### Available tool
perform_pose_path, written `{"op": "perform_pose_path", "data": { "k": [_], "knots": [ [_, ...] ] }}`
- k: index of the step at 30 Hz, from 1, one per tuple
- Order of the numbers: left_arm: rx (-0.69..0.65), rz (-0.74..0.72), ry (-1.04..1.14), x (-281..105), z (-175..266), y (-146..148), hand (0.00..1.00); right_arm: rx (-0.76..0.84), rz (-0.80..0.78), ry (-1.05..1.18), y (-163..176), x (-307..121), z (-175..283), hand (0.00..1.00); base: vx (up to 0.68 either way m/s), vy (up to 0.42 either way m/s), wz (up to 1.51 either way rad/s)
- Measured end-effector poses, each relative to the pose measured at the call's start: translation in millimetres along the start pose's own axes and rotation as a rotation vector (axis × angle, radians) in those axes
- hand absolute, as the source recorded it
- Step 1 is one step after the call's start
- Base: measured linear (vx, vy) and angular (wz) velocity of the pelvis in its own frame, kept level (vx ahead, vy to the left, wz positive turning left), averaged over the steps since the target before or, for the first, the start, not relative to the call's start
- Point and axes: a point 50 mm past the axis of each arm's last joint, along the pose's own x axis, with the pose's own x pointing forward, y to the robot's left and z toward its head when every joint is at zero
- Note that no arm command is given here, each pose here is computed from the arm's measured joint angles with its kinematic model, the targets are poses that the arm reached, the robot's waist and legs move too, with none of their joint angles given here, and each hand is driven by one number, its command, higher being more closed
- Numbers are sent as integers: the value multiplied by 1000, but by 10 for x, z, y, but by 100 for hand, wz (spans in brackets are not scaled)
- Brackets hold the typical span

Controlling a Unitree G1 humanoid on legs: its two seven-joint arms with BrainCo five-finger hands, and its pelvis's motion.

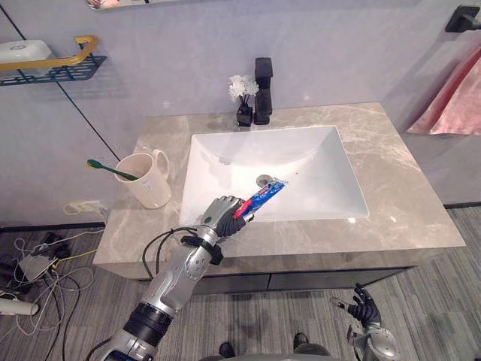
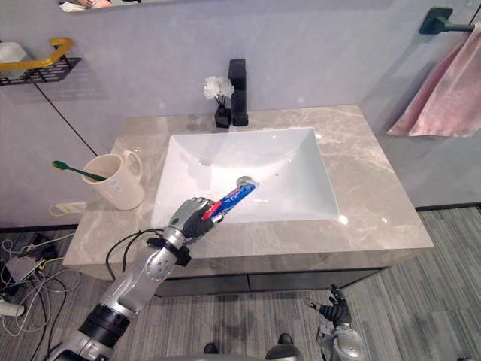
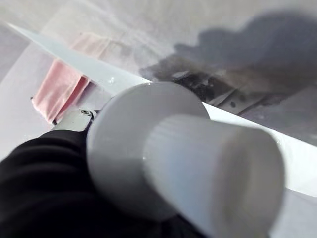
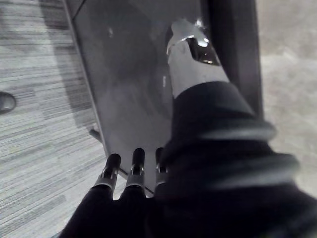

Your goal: Organize washtable

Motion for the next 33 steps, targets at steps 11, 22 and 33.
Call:
{"op": "perform_pose_path", "data": {
  "k": [11,22,33],
  "knots": [
    [-58,256,-51,-110,181,503,100,-70,-90,-375,-482,-418,811,0,-34,4,-28],
    [-126,260,-108,-223,315,548,100,-207,44,-1042,-314,-840,2181,0,-40,-13,-8],
    [-227,203,-253,-114,596,427,100,90,663,-1252,678,-899,2688,0,-2,-27,28]
  ]
}}
